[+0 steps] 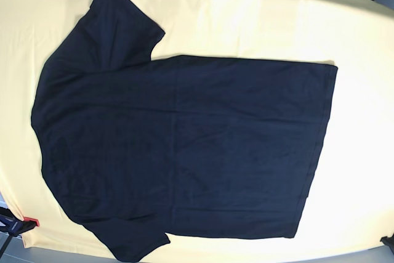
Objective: Fold the T-shirt properly
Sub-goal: 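Move both grippers from rest toward the black T-shirt, then lower the left gripper onto the shirt's hem corner and grasp it, then lower the right gripper onto the shirt shoulder by the sleeve and grasp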
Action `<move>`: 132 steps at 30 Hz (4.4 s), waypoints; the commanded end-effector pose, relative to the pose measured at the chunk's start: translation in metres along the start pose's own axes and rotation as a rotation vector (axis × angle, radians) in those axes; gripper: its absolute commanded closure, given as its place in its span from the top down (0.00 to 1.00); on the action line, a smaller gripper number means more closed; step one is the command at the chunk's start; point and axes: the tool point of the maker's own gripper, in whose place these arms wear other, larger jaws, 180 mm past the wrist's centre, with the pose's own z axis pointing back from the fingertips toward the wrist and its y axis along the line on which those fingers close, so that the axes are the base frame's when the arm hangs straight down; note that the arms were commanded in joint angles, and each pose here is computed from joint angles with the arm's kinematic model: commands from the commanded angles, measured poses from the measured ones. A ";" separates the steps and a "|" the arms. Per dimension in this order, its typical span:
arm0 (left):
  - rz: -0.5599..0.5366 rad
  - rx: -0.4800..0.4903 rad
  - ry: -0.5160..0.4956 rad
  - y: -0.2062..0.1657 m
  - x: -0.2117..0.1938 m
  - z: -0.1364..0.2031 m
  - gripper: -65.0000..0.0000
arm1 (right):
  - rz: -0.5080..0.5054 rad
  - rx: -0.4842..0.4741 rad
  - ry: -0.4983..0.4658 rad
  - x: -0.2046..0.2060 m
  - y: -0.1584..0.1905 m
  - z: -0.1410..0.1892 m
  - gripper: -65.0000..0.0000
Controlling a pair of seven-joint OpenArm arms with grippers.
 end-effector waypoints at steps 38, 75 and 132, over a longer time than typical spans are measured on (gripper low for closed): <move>-1.041 0.382 -0.425 -0.015 0.197 0.315 0.00 | 0.570 -0.876 -0.399 0.055 -0.036 0.339 0.00; -1.608 0.289 -0.299 0.079 0.331 0.300 0.56 | 0.519 -0.805 -0.794 0.156 -0.041 0.390 0.00; -1.735 0.382 -0.283 0.040 0.353 0.321 0.00 | 0.597 -0.988 -0.738 0.209 -0.128 0.410 0.33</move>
